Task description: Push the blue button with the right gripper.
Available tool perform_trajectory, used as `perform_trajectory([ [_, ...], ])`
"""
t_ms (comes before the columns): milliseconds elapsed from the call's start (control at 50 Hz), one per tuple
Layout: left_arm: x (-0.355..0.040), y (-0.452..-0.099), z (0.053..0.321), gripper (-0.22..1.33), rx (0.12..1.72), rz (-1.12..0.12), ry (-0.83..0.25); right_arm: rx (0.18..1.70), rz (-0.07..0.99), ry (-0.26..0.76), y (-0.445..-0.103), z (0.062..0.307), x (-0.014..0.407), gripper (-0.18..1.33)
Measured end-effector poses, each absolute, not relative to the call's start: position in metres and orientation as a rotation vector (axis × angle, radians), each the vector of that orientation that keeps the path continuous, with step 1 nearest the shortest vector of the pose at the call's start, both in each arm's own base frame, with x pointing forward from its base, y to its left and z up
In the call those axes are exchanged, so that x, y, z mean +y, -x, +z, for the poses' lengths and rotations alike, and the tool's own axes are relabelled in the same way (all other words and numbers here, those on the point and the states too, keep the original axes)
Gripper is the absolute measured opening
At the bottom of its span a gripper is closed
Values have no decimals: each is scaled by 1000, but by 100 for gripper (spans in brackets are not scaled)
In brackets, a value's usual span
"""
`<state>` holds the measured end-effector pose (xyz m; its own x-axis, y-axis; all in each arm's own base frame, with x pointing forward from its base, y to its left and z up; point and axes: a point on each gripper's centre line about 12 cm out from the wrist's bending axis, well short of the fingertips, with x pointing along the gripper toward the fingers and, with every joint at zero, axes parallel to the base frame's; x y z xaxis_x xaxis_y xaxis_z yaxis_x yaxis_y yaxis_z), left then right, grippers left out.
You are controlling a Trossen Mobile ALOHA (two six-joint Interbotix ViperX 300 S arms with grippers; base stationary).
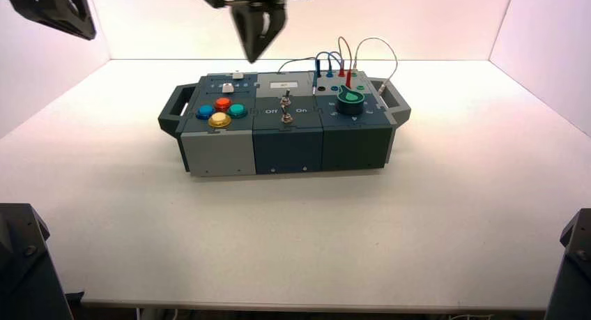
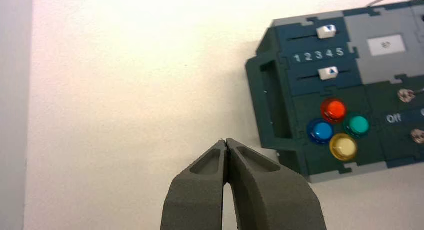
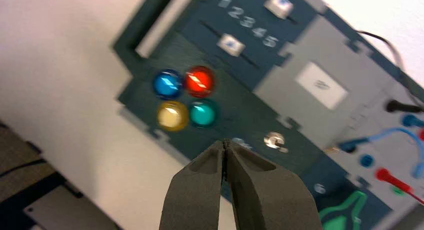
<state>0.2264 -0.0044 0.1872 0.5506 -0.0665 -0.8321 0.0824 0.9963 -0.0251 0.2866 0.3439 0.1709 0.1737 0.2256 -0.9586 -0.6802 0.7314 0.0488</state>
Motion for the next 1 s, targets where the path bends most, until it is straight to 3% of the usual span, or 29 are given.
perform_trajectory([
  [320, 3, -226, 187, -16, 985, -60, -5, 1261, 746, 495, -263, 158, 383, -14],
  [1000, 7, -223, 194, -16, 958, -43, 2, 1296, 754, 542, -273, 126, 402, -14],
])
